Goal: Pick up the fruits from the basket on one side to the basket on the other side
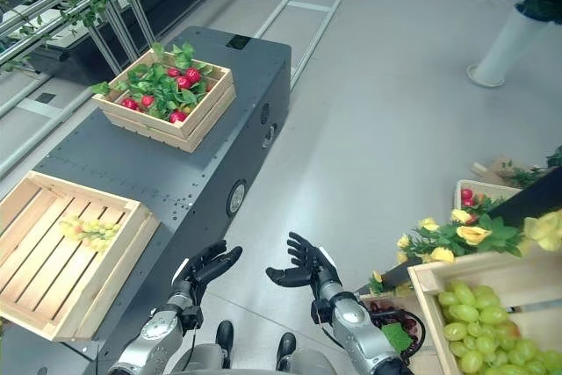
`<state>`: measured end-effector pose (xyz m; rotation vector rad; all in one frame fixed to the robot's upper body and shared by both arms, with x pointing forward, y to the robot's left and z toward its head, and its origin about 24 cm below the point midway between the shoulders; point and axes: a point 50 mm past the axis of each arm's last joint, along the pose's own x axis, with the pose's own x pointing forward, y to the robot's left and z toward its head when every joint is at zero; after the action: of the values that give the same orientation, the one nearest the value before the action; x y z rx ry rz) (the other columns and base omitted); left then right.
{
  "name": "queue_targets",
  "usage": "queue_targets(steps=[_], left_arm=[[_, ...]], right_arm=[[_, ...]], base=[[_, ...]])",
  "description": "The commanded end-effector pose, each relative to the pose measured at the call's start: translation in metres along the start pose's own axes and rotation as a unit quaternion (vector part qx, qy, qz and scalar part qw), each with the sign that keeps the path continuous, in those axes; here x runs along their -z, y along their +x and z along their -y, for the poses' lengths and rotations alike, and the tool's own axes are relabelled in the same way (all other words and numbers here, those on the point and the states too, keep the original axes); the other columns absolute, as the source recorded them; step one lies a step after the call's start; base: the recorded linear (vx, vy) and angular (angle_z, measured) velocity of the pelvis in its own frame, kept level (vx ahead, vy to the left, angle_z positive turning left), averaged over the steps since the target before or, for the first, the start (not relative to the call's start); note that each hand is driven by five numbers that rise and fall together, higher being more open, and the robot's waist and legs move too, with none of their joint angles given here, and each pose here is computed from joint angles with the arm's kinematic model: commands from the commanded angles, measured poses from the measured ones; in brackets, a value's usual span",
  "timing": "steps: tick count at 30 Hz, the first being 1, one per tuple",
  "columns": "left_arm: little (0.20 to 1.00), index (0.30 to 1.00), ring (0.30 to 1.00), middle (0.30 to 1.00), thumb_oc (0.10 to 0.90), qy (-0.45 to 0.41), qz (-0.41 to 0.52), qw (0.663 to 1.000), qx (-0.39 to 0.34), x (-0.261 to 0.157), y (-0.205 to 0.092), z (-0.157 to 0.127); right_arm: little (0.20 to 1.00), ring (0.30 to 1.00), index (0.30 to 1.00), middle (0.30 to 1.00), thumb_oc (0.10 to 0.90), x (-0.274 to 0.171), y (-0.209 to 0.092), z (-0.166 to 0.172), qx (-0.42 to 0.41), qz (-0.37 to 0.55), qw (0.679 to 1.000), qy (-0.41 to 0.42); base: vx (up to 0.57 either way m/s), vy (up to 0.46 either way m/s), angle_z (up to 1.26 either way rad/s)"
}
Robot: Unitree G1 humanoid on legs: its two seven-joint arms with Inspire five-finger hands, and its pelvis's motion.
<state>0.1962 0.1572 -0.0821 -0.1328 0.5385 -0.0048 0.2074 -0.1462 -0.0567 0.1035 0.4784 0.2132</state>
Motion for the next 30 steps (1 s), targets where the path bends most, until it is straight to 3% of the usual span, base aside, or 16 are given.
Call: queue_targets(steps=[1,7,10,17,30], left_arm=[[0.9,0.9,0.9,0.9,0.8,0.021,0.099,0.993,0.064,-0.041,0.01,0.028],[0.9,0.9,0.9,0.9,0.8,0.061,0.123,0.987,0.082,-0.05,0.011,0.035],[0.9,0.9,0.9,0.9,0.8,0.064,0.114,0.989,0.065,-0.047,0.01,0.03],[0.9,0.9,0.9,0.9,0.8,0.06,0.112,0.991,0.045,-0.041,0.004,0.018],[0.9,0.9,0.9,0.9,0.8,0.169,0.19,0.963,0.085,-0.068,-0.004,0.019]], right_arm=[[0.9,0.9,0.9,0.9,0.8,-0.045,0.001,-0.008,-0.027,0.13,0.99,0.046],[0.9,0.9,0.9,0.9,0.8,-0.036,0.004,-0.007,-0.027,0.097,0.991,0.092],[0.9,0.9,0.9,0.9,0.8,-0.038,0.004,-0.009,-0.029,0.108,0.992,0.066],[0.9,0.9,0.9,0.9,0.8,-0.038,0.003,-0.014,-0.046,0.111,0.989,0.085],[0.9,0.9,0.9,0.9,0.8,-0.037,0.004,-0.018,-0.036,0.119,0.984,0.129]], base=[[0.0,0.154,1.0],[0.05,0.183,0.79],[0.05,0.132,0.56],[0.05,0.118,0.21],[0.06,0.166,0.05]])
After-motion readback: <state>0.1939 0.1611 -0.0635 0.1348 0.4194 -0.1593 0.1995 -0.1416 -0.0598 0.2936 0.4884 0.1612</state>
